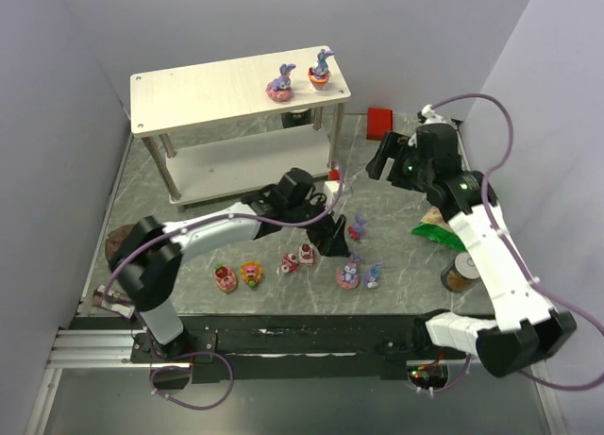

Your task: Place and organize the plastic toys onto the shelf

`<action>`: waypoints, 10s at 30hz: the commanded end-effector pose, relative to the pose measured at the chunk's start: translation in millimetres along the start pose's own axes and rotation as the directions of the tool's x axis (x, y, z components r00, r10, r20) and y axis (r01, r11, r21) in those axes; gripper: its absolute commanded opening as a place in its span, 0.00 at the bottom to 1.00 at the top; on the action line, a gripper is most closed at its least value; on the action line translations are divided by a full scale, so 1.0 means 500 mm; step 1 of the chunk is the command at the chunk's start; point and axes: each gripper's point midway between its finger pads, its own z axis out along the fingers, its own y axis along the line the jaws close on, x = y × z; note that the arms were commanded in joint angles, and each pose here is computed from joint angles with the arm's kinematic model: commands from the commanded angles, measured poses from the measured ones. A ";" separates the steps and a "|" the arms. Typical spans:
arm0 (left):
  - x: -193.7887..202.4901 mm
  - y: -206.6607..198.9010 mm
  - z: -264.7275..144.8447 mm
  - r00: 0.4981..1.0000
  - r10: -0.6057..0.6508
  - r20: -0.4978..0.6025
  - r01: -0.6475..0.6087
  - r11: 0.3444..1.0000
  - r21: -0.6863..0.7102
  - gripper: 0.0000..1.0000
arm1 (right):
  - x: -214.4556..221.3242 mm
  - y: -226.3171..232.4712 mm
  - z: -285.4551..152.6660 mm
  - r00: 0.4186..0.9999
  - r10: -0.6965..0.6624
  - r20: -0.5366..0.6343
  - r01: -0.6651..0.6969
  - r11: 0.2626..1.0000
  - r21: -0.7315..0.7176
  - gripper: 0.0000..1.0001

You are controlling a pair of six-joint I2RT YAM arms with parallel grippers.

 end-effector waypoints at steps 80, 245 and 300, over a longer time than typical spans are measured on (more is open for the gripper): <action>-0.441 0.148 -0.592 0.829 0.100 0.550 0.311 0.735 -0.603 0.01 | -0.039 -0.038 -0.076 0.985 -0.008 0.171 -0.001 0.999 0.049 0.93; -0.413 0.295 -0.774 0.611 0.016 0.791 0.599 0.644 -0.476 0.65 | 0.015 -0.036 0.012 0.999 0.023 0.041 -0.024 0.999 0.027 0.92; -0.358 0.342 -0.715 0.685 -0.027 0.729 0.588 0.610 -0.530 0.18 | 0.028 -0.039 0.012 0.998 0.046 0.039 -0.047 0.999 0.027 0.91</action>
